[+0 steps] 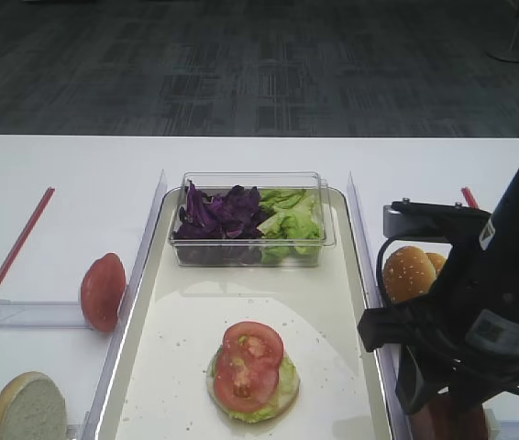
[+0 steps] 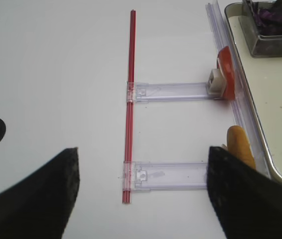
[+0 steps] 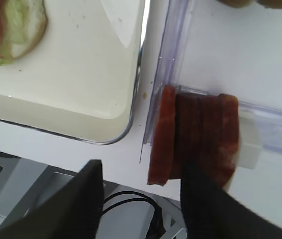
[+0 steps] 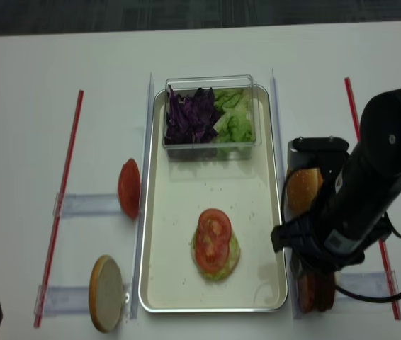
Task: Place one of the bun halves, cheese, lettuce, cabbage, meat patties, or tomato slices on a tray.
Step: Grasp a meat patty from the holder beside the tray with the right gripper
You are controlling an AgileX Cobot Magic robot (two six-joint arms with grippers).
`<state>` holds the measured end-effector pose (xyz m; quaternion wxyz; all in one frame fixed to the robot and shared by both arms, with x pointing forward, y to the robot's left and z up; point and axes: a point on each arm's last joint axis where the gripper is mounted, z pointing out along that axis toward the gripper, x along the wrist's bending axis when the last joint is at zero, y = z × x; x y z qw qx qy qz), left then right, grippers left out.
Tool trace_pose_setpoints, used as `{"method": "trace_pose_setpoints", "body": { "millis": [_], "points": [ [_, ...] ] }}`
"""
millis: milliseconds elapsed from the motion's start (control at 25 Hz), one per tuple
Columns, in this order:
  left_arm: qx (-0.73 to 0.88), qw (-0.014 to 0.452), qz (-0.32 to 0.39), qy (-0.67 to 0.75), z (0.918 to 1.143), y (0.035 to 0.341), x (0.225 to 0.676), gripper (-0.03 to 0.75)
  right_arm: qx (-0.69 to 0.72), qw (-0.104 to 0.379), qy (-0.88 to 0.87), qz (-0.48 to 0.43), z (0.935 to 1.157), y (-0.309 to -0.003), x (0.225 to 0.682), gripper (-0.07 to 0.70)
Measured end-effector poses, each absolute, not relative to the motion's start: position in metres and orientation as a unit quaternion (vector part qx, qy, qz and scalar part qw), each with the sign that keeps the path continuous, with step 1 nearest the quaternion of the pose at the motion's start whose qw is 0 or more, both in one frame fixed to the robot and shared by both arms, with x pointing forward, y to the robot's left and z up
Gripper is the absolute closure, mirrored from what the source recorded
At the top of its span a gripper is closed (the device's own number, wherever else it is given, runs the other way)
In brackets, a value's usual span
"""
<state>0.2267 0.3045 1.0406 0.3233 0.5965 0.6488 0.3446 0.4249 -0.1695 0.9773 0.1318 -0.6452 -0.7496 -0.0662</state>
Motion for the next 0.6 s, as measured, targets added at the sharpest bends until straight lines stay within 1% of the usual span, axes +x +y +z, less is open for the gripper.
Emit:
{"method": "trace_pose_setpoints", "body": {
  "millis": [280, 600],
  "points": [
    [0.596, 0.323, 0.345, 0.649, 1.041, 0.304, 0.227, 0.224, -0.649, 0.133, -0.747, -0.054, 0.967, -0.167, 0.430, 0.290],
    [0.596, 0.323, 0.344, 0.649, 1.041, 0.304, 0.227, 0.224, -0.650, 0.135, -0.746, -0.044, 0.958, -0.165, 0.435, 0.302]
  ]
}}
